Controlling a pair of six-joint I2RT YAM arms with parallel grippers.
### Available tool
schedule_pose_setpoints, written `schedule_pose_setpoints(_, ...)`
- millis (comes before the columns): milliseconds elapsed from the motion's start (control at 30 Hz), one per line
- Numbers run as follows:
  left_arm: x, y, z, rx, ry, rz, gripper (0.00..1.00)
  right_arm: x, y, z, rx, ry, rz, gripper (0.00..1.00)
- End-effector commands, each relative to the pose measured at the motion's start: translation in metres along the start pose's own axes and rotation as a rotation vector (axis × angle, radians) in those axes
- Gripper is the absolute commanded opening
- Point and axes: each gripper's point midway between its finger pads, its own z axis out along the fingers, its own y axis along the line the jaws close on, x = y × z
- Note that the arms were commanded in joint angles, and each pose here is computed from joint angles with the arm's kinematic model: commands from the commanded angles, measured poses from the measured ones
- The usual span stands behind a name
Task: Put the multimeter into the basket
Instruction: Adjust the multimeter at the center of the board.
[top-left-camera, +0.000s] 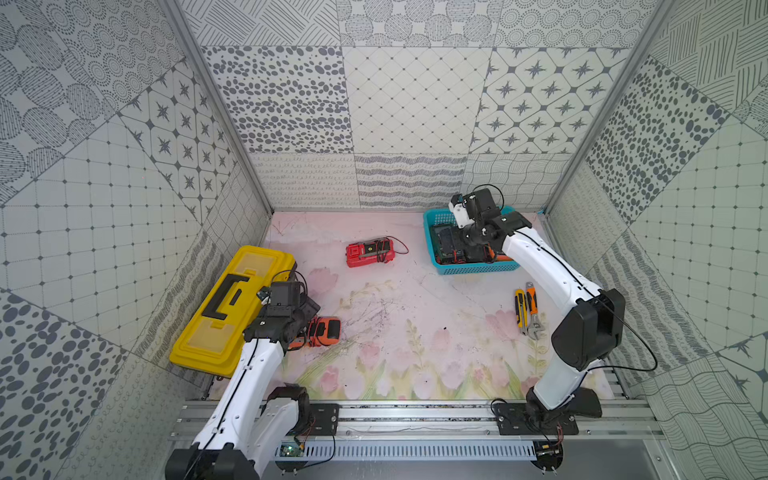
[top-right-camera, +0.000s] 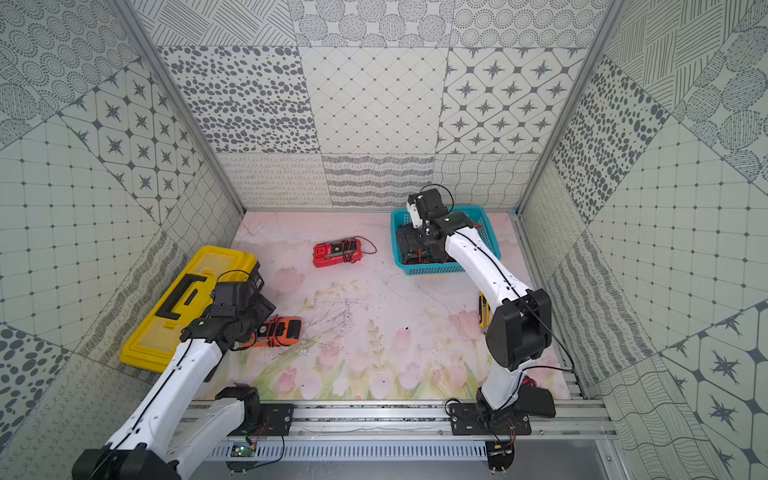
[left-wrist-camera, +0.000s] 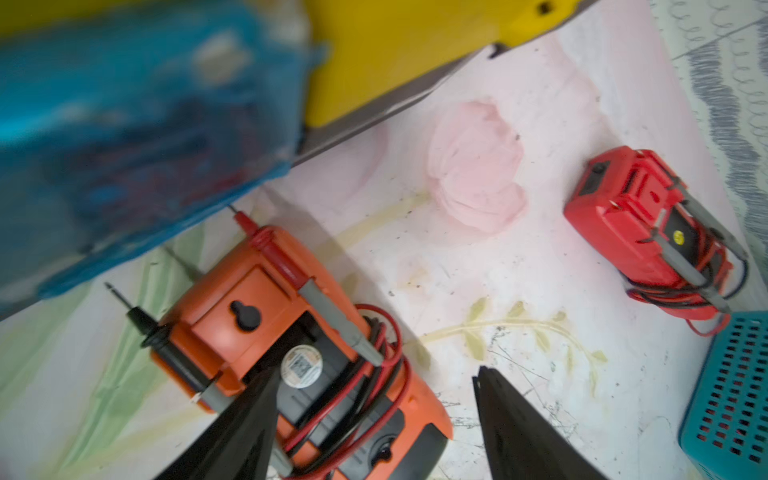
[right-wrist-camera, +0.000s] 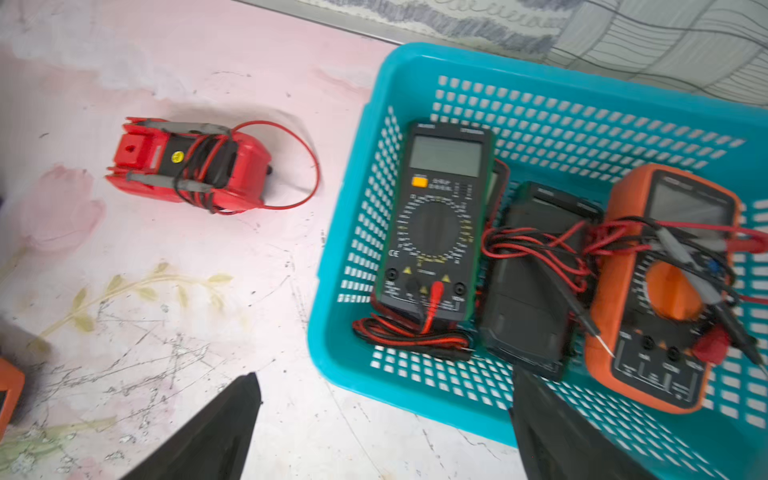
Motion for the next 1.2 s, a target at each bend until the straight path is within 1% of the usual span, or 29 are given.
schedule_pose_setpoints(0,0.018,0.041,0.009,-0.147,0.062,-0.107,0.79,-0.016,0.045,0.004,-0.106,-0.06,-0.051,0.99)
schedule_pose_setpoints(67,0.025,0.045,0.016,-0.161,0.089,-0.121,0.79,-0.012,0.08,0.012,-0.199,-0.036,-0.072,0.98)
schedule_pose_setpoints(167,0.03,0.046,0.022,-0.161,0.112,-0.13,0.79,0.002,0.139,0.025,-0.393,0.029,-0.064,0.93)
schedule_pose_setpoints(333,0.032,0.043,0.023,-0.137,0.122,-0.123,0.78,0.042,0.244,0.046,-0.714,0.175,-0.008,0.91)
schedule_pose_setpoints(467,0.038,0.039,0.025,-0.109,0.146,-0.114,0.78,0.085,0.309,0.065,-0.837,0.289,0.006,0.89)
schedule_pose_setpoints(567,0.047,0.038,0.029,-0.086,0.182,-0.121,0.77,0.11,0.336,0.076,-0.895,0.363,0.029,0.87)
schedule_pose_setpoints(667,0.059,0.036,0.031,-0.067,0.228,-0.126,0.74,0.129,0.351,0.083,-0.931,0.414,0.059,0.86)
schedule_pose_setpoints(833,0.079,0.04,0.033,-0.083,0.261,-0.113,0.72,0.146,0.362,0.094,-0.942,0.437,0.098,0.85)
schedule_pose_setpoints(1000,0.088,0.038,0.035,-0.082,0.28,-0.099,0.71,0.157,0.368,0.111,-0.948,0.458,0.15,0.83)
schedule_pose_setpoints(1067,0.091,0.036,0.036,-0.074,0.29,-0.099,0.7,0.158,0.372,0.115,-0.964,0.468,0.17,0.8)
schedule_pose_setpoints(1133,0.094,0.034,0.037,-0.065,0.297,-0.102,0.7,0.158,0.375,0.118,-0.981,0.474,0.194,0.73)
schedule_pose_setpoints(1167,0.095,0.034,0.037,-0.062,0.302,-0.102,0.69,0.158,0.377,0.119,-0.992,0.477,0.201,0.72)
